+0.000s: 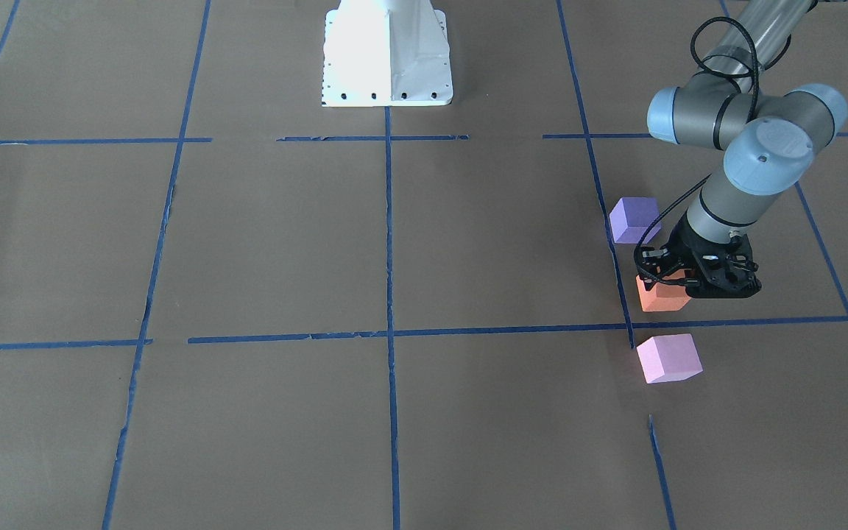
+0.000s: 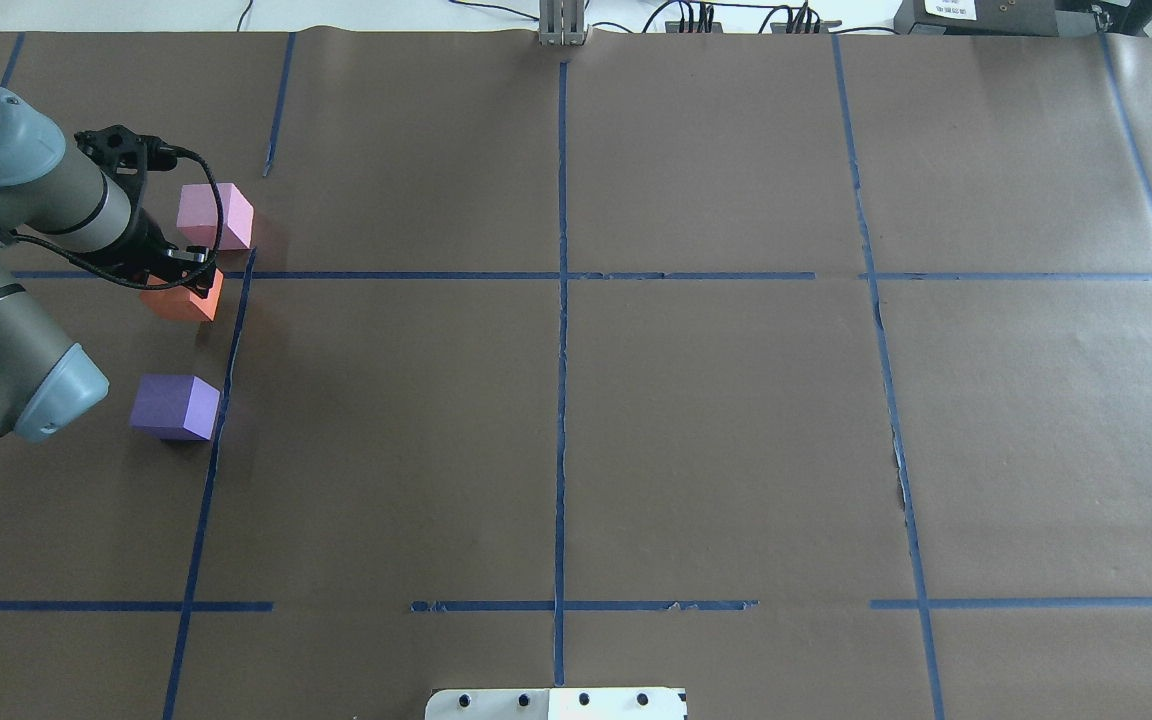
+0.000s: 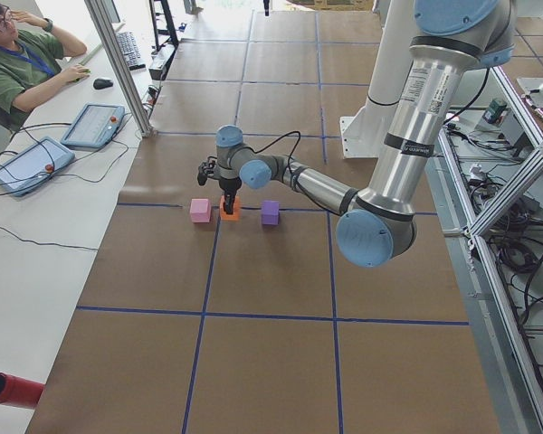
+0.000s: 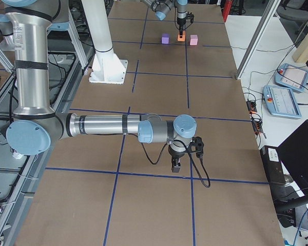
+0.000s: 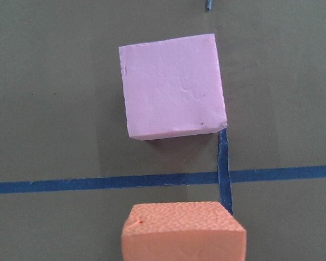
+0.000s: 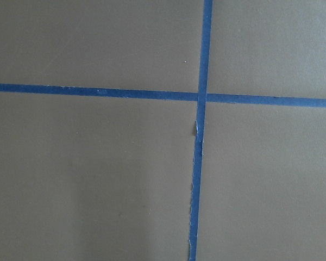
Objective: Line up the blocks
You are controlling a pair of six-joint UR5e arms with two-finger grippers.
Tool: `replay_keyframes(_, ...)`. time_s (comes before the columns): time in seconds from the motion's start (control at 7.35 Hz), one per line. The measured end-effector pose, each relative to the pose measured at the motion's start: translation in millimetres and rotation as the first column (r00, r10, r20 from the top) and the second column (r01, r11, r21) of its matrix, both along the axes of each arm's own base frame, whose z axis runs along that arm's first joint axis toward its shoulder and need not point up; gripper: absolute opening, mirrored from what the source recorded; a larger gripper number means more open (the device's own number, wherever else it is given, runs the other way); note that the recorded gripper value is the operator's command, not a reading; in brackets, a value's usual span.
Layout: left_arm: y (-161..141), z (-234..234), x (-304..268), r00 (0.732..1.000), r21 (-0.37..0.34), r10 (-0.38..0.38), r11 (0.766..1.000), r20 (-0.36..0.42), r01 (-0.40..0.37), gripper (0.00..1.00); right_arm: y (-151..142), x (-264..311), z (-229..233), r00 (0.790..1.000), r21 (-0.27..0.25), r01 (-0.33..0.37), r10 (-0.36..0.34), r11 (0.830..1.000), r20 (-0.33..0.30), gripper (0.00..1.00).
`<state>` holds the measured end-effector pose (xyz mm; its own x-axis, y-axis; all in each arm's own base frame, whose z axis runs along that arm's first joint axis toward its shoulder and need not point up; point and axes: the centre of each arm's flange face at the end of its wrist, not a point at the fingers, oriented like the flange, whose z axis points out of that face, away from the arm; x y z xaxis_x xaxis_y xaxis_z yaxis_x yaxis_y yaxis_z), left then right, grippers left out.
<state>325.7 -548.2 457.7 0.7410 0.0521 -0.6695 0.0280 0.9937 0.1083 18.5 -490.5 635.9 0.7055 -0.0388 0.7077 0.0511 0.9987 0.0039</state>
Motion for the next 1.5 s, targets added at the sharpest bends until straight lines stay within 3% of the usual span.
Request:
replay_keyframes(0.41,3.9,0.5,4.7,0.998,-0.028,0.049,0.998,-0.028,-0.05,0.03,0.0,0.0,0.0,1.0,0.0,0.0,0.0,1.0,0.0,1.0)
replay_keyframes(0.54,4.9,0.1,5.7,0.997,-0.033,0.072,0.997,-0.03,-0.073,0.33,0.0,0.0,0.0,1.0,0.0,0.0,0.0,1.0,0.0,1.0)
replay_keyframes(0.68,5.3,-0.1,5.9,0.996,-0.036,0.084,0.996,-0.031,-0.085,0.86,0.0,0.0,0.0,1.0,0.0,0.0,0.0,1.0,0.0,1.0)
replay_keyframes(0.82,5.2,-0.6,5.9,0.996,-0.037,0.088,0.995,-0.031,-0.089,1.0,0.0,0.0,0.0,1.0,0.0,0.0,0.0,1.0,0.0,1.0)
replay_keyframes(1.5,3.5,-6.0,4.0,0.996,-0.029,0.086,0.996,-0.036,-0.087,1.0,0.0,0.0,0.0,1.0,0.0,0.0,0.0,1.0,0.0,1.0)
